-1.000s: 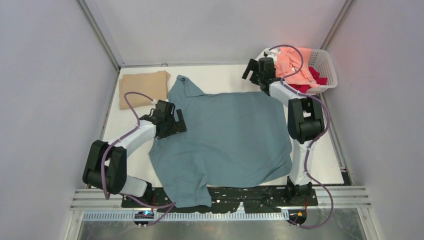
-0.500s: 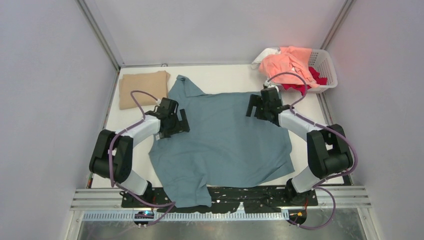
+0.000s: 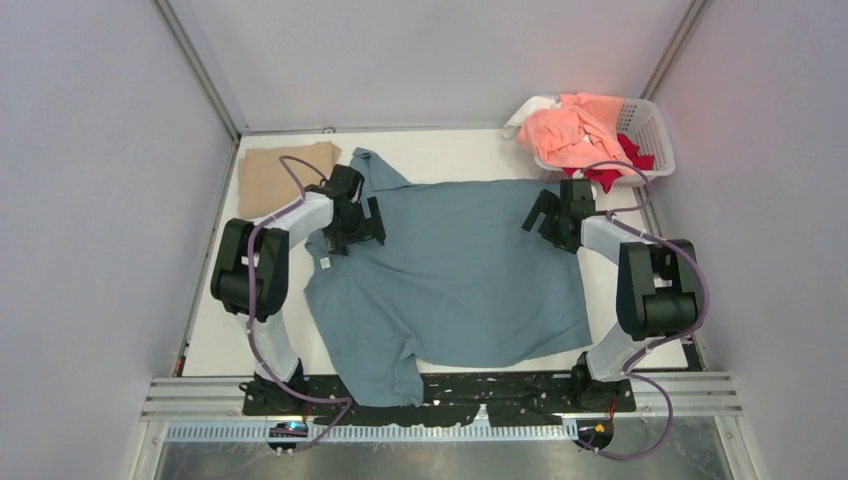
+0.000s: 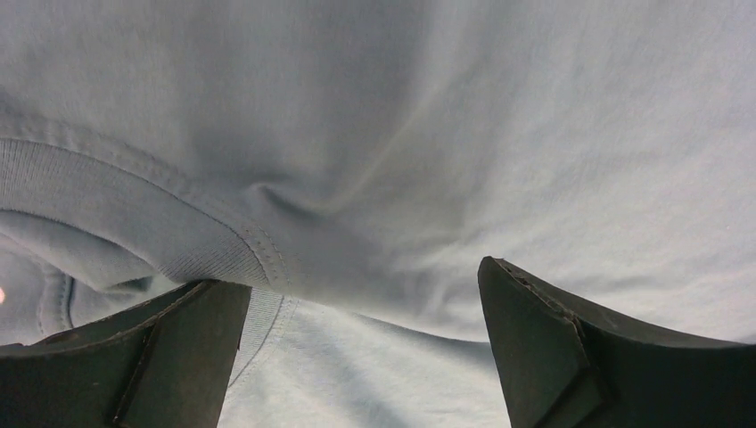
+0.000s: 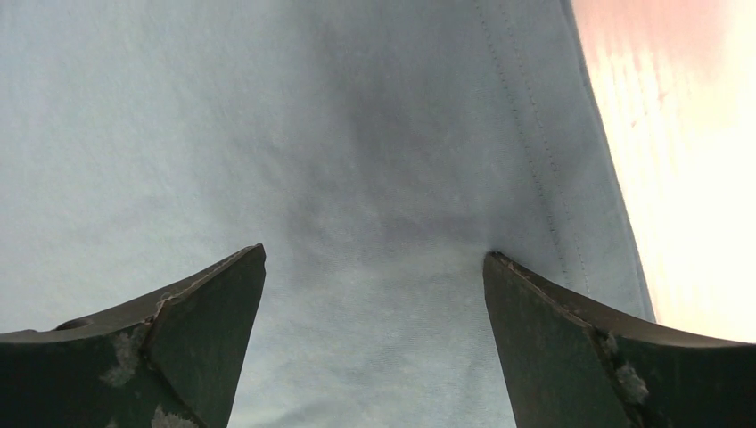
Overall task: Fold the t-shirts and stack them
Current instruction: Flatten out the tshirt
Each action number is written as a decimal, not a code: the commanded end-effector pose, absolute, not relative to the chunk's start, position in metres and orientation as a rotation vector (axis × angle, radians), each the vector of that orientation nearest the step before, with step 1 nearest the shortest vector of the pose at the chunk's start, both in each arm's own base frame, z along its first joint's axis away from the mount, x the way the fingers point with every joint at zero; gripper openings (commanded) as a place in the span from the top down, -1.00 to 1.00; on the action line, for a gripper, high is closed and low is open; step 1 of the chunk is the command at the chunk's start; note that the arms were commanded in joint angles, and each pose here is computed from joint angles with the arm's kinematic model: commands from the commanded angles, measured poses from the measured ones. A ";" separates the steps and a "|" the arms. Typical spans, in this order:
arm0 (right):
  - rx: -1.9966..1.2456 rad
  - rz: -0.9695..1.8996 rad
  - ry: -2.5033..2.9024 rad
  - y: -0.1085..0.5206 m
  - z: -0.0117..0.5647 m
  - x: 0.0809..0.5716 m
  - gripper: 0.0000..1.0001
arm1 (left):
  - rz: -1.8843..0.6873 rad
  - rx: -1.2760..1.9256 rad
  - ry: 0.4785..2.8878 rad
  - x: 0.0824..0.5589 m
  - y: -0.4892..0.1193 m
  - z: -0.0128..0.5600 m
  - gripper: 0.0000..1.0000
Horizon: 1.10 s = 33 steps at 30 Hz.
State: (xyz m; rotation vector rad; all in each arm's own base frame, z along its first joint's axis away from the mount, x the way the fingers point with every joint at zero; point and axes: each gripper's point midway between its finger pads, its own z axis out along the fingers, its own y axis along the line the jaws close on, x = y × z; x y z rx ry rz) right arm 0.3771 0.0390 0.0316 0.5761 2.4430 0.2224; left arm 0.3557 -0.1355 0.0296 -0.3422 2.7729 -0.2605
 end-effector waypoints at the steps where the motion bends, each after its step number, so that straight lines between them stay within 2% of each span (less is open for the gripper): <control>1: 0.658 0.241 2.465 0.030 0.018 0.385 -0.91 | -0.261 -0.302 2.806 0.376 -0.132 0.027 -0.99; 10: 0.714 0.239 2.407 0.011 0.027 0.430 -0.91 | -0.228 -0.276 2.766 0.441 -0.128 0.048 -0.99; 15: 0.748 0.049 2.361 -0.016 0.038 0.425 -0.90 | -0.225 -0.260 2.737 0.470 -0.130 0.057 -0.99; 20: 0.666 0.008 2.314 -0.017 0.071 0.409 -0.90 | -0.305 -0.211 2.652 0.484 -0.142 0.104 -0.99; 23: 0.451 -0.018 2.304 0.019 0.099 0.399 -0.90 | -0.326 -0.174 2.578 0.464 -0.148 0.134 -0.99; 25: 0.237 0.019 2.287 0.057 0.118 0.388 -0.90 | -0.323 -0.179 2.573 0.433 -0.147 0.135 -0.99; 27: 0.004 0.162 2.249 0.112 0.131 0.371 -0.90 | -0.326 -0.226 2.557 0.400 -0.142 0.137 -0.99; 28: -0.178 0.345 2.207 0.160 0.140 0.351 -0.90 | -0.327 -0.266 2.560 0.381 -0.137 0.132 -0.99; 29: -0.265 0.441 2.183 0.182 0.142 0.334 -0.90 | -0.340 -0.308 2.536 0.362 -0.131 0.135 -0.99; 30: -0.408 0.634 2.130 0.230 0.153 0.308 -0.90 | -0.319 -0.361 2.525 0.345 -0.122 0.130 -0.99; 33: -0.704 0.878 2.045 0.301 0.163 0.239 -0.90 | -0.266 -0.484 2.524 0.290 -0.098 0.103 -0.99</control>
